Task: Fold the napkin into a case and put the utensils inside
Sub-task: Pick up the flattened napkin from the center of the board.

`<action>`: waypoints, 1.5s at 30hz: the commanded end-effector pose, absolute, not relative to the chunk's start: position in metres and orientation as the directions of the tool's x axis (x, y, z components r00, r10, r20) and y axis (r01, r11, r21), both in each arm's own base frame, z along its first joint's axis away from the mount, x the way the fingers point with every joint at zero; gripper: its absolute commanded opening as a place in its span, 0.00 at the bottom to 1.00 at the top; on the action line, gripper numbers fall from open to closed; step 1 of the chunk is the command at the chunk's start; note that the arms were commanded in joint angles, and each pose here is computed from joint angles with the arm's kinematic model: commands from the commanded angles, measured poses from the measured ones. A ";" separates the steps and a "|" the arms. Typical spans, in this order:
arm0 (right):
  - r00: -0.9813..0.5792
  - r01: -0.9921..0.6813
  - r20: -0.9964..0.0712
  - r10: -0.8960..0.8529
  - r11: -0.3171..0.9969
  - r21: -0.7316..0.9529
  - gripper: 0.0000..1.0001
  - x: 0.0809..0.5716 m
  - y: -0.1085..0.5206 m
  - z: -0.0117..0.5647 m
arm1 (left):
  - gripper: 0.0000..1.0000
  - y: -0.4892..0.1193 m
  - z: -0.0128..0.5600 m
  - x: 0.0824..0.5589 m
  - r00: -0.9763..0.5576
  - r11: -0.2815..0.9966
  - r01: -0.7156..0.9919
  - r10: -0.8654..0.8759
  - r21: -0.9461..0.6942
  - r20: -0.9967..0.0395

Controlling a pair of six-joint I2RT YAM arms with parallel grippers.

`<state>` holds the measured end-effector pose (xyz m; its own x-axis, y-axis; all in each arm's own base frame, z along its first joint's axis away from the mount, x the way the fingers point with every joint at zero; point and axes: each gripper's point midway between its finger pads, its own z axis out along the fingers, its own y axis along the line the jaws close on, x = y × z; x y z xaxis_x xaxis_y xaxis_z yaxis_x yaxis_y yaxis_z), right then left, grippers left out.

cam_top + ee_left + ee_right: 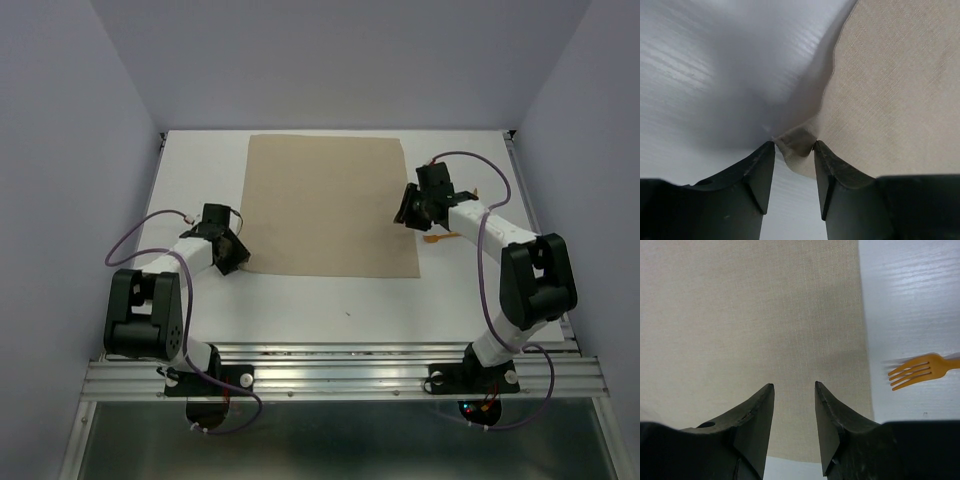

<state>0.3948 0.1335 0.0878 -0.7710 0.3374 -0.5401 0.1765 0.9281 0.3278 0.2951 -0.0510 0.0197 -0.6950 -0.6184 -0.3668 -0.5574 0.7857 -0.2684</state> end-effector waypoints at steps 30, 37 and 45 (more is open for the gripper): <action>-0.771 0.440 -0.332 0.543 0.832 0.339 0.51 0.273 0.109 0.008 | 0.00 -0.057 0.040 0.300 -0.755 0.839 -0.468 -0.543 -0.278 -0.367; -0.788 0.405 -0.321 0.525 0.836 0.371 0.46 0.279 0.118 0.006 | 0.00 -0.060 0.041 0.300 -0.759 0.839 -0.460 -0.541 -0.291 -0.362; -0.797 0.382 -0.325 0.509 0.842 0.380 0.39 0.279 0.123 0.007 | 0.00 -0.061 0.039 0.300 -0.763 0.840 -0.456 -0.540 -0.295 -0.355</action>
<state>0.2982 0.1246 0.0242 -0.7617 0.5361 -0.3639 0.3743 0.8225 0.4283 0.2917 -0.0599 0.0235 -0.7669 -0.5543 -0.3235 -0.4862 0.8308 -0.2710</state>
